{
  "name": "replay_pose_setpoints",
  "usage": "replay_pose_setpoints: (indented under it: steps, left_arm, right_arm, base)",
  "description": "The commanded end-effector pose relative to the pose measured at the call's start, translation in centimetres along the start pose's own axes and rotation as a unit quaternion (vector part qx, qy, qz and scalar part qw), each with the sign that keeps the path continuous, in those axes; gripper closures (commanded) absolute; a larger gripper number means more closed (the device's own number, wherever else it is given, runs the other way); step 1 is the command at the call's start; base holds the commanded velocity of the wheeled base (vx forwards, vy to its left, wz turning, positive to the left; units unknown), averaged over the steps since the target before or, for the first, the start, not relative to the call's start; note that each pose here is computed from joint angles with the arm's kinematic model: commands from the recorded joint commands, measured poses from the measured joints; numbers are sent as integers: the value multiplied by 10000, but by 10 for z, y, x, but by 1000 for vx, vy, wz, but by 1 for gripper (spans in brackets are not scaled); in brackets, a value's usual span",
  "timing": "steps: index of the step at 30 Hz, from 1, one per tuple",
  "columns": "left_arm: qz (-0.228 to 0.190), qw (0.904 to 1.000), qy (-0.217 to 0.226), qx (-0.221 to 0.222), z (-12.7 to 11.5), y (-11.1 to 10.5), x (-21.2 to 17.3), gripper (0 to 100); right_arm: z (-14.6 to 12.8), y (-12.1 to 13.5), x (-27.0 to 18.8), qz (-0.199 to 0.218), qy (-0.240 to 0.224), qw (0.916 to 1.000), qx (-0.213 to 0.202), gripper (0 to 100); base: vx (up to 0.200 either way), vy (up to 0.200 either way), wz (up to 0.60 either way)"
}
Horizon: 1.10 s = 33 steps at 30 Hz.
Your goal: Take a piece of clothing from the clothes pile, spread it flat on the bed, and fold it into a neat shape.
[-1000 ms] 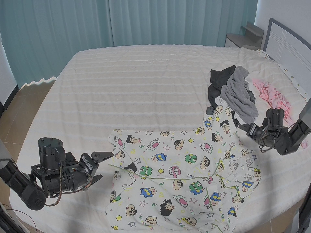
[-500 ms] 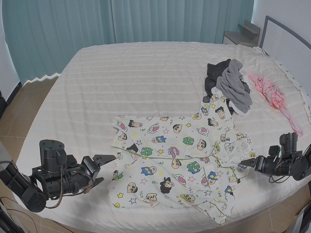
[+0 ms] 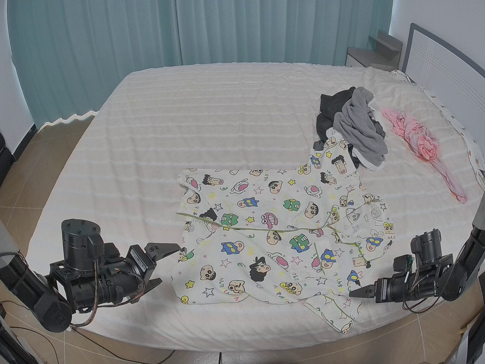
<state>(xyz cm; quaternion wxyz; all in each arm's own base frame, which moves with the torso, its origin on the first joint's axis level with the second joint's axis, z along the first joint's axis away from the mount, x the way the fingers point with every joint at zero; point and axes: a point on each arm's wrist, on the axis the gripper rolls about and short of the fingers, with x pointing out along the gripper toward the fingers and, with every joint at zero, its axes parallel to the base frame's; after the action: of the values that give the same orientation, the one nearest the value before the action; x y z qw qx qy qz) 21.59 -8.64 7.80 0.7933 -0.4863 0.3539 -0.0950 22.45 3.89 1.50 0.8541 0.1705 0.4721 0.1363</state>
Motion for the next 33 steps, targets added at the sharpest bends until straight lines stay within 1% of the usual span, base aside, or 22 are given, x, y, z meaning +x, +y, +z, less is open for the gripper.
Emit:
replay_pose_setpoints:
  steps: [1, 4, 12, 13, 18, 19, 22, 26, 29, 32, 33]
  left_arm:
    - [21, 10000, 13, -8, 0, 1, 1, 0]
    - [21, 10000, 13, -8, 0, 1, 1, 0]
    - [17, 10000, 2, 2, 0, 1, 1, 0]
    - [24, 10000, 6, 0, 0, 1, 1, 0]
    - [24, 10000, 6, 0, 0, 1, 1, 0]
    - [17, 10000, 2, 2, 0, 1, 1, 0]
    - [17, 10000, 2, 2, 0, 1, 1, 0]
    - [13, 10000, -8, 3, 0, 0, 1, 0]
    - [20, 10000, -5, 2, 0, 1, 1, 0]
    - [6, 10000, -11, 5, 0, 0, 1, 0]
    - [13, 10000, -8, 3, 0, 0, 1, 0]
  right_arm:
    - [-12, 8, 13, -114, 329, 9992, -180, 0]
    - [-15, 11, 17, -171, 415, 9987, -253, 0]
    - [-15, 18, 28, -479, 369, 9973, -406, 0]
    - [-16, 22, 32, -607, 366, 9962, -502, 0]
    - [-18, 32, 42, -773, 347, 9938, -725, 0]
    - [-18, 34, 45, -845, 331, 9929, -767, 100]
    - [-21, 38, 51, -1001, 310, 9914, -788, 100]
    - [-23, 45, 50, -1036, 232, 9920, -681, 100]
    - [-26, 45, 48, -1072, 247, 9916, -677, 100]
    - [-25, 47, 32, -1018, 67, 9932, -565, 100]
    - [-24, 49, 23, -956, -32, 9943, -464, 100]
  base:
    - [0, 0, 0]
    - [0, 0, 0]
    - [0, 0, 0]
    - [0, 0, 0]
    - [0, 0, 0]
    - [0, 0, 0]
    - [0, 0, 0]
    - [0, 0, 0]
    - [0, 0, 0]
    - [0, 0, 0]
    - [0, 0, 0]
